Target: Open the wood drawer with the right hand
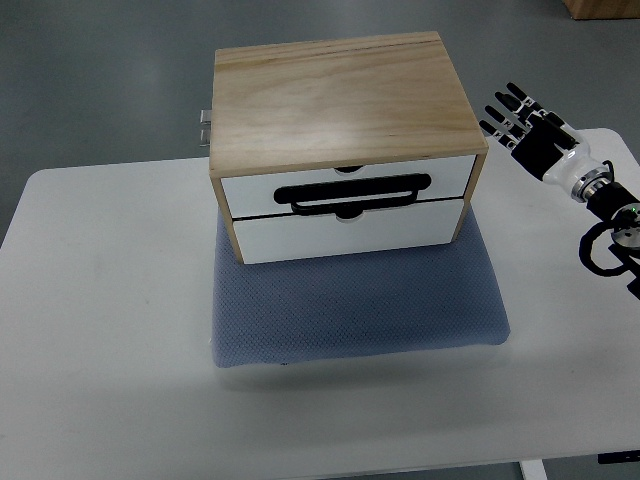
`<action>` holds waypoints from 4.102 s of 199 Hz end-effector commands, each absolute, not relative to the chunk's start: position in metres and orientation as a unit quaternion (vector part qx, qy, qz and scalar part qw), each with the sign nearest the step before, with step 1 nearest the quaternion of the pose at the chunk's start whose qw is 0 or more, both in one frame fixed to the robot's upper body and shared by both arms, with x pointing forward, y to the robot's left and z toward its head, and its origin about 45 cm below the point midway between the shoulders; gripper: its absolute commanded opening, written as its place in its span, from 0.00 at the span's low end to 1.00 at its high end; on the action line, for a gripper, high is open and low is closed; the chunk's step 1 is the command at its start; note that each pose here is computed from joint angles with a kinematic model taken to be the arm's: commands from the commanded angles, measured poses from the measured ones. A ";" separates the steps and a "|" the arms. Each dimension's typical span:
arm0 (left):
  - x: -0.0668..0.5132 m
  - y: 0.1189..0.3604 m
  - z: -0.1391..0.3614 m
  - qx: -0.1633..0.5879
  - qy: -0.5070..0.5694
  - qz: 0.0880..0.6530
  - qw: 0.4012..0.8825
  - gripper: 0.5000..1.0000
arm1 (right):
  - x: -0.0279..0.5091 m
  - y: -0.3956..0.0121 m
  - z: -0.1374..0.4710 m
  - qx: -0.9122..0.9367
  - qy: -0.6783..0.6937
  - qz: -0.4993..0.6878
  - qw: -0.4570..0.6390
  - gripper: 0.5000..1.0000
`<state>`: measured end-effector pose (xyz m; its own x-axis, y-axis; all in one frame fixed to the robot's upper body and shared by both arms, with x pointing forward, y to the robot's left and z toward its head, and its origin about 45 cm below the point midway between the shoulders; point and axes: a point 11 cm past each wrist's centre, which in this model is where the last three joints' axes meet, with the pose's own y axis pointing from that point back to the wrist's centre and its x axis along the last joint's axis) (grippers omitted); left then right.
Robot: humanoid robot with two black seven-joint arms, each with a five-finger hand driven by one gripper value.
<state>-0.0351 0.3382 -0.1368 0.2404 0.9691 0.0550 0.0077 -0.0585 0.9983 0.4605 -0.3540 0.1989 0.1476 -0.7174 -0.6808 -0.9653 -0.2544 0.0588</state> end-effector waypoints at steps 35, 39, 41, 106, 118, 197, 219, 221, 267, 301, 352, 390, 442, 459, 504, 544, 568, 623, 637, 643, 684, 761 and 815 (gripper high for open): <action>-0.035 0.339 -0.137 0.575 0.425 0.447 0.538 1.00 | 0.462 -0.371 0.214 -0.735 0.580 0.288 0.202 0.89; -0.035 0.339 -0.137 0.575 0.425 0.447 0.538 1.00 | 0.462 -0.374 0.216 -0.734 0.582 0.286 0.201 0.89; -0.035 0.339 -0.137 0.575 0.425 0.447 0.538 1.00 | 0.462 -0.376 0.216 -0.734 0.583 0.285 0.201 0.89; -0.035 0.339 -0.137 0.575 0.425 0.447 0.538 1.00 | 0.466 -0.419 0.257 -0.739 0.610 0.226 0.176 0.89; -0.035 0.339 -0.137 0.575 0.425 0.447 0.538 1.00 | 0.466 -0.422 0.261 -0.745 0.613 0.211 0.158 0.89; -0.035 0.339 -0.137 0.575 0.425 0.447 0.538 1.00 | 0.465 -0.450 0.325 -0.784 0.610 0.098 0.069 0.89; -0.035 0.339 -0.137 0.575 0.425 0.447 0.538 1.00 | 0.462 -0.436 0.343 -0.815 0.578 0.038 -0.008 0.88; -0.035 0.339 -0.137 0.575 0.425 0.447 0.538 1.00 | 0.462 -0.434 0.346 -0.819 0.573 0.031 -0.011 0.88; -0.035 0.339 -0.137 0.575 0.425 0.447 0.538 1.00 | 0.446 -0.403 0.385 -0.866 0.493 -0.048 -0.066 0.88; -0.035 0.339 -0.137 0.575 0.425 0.447 0.538 1.00 | 0.433 -0.378 0.403 -0.889 0.437 -0.082 -0.105 0.88; -0.035 0.339 -0.137 0.575 0.425 0.447 0.538 1.00 | 0.397 -0.311 0.414 -0.934 0.302 -0.129 -0.141 0.88; -0.035 0.339 -0.137 0.575 0.425 0.447 0.538 1.00 | 0.374 -0.270 0.411 -0.955 0.234 -0.129 -0.130 0.89; -0.035 0.339 -0.137 0.575 0.425 0.447 0.538 1.00 | 0.368 -0.228 0.395 -0.965 0.169 -0.141 -0.145 0.89; -0.035 0.339 -0.137 0.575 0.425 0.447 0.538 1.00 | 0.367 -0.227 0.391 -0.964 0.165 -0.143 -0.151 0.89; -0.035 0.339 -0.137 0.575 0.425 0.447 0.538 1.00 | 0.366 -0.214 0.372 -0.964 0.142 -0.149 -0.170 0.89; -0.035 0.339 -0.137 0.575 0.425 0.447 0.538 1.00 | 0.369 -0.202 0.347 -0.960 0.144 -0.157 -0.184 0.89; -0.035 0.339 -0.137 0.575 0.425 0.447 0.538 1.00 | 0.376 -0.199 0.341 -0.958 0.152 -0.160 -0.186 0.89; -0.035 0.339 -0.137 0.575 0.425 0.447 0.538 1.00 | 0.384 -0.199 0.327 -0.955 0.164 -0.156 -0.195 0.89; -0.035 0.339 -0.137 0.575 0.425 0.447 0.538 1.00 | 0.385 -0.202 0.325 -0.954 0.168 -0.153 -0.197 0.89; -0.035 0.339 -0.137 0.575 0.425 0.447 0.538 1.00 | 0.385 -0.201 0.325 -0.954 0.168 -0.153 -0.197 0.89; -0.035 0.339 -0.137 0.575 0.425 0.447 0.538 1.00 | 0.386 -0.201 0.317 -0.954 0.167 -0.148 -0.202 0.89; -0.035 0.339 -0.137 0.575 0.425 0.447 0.538 1.00 | 0.389 -0.203 0.303 -0.951 0.169 -0.145 -0.213 0.89; -0.035 0.339 -0.137 0.575 0.425 0.447 0.538 1.00 | 0.388 -0.202 0.295 -0.950 0.168 -0.144 -0.220 0.89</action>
<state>-0.0349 0.3385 -0.1368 0.2405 0.9690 0.0559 0.0073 -0.0594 0.9982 0.3886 -0.2014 0.2991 0.9016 -0.2555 0.3491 -0.3817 -0.8497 0.3638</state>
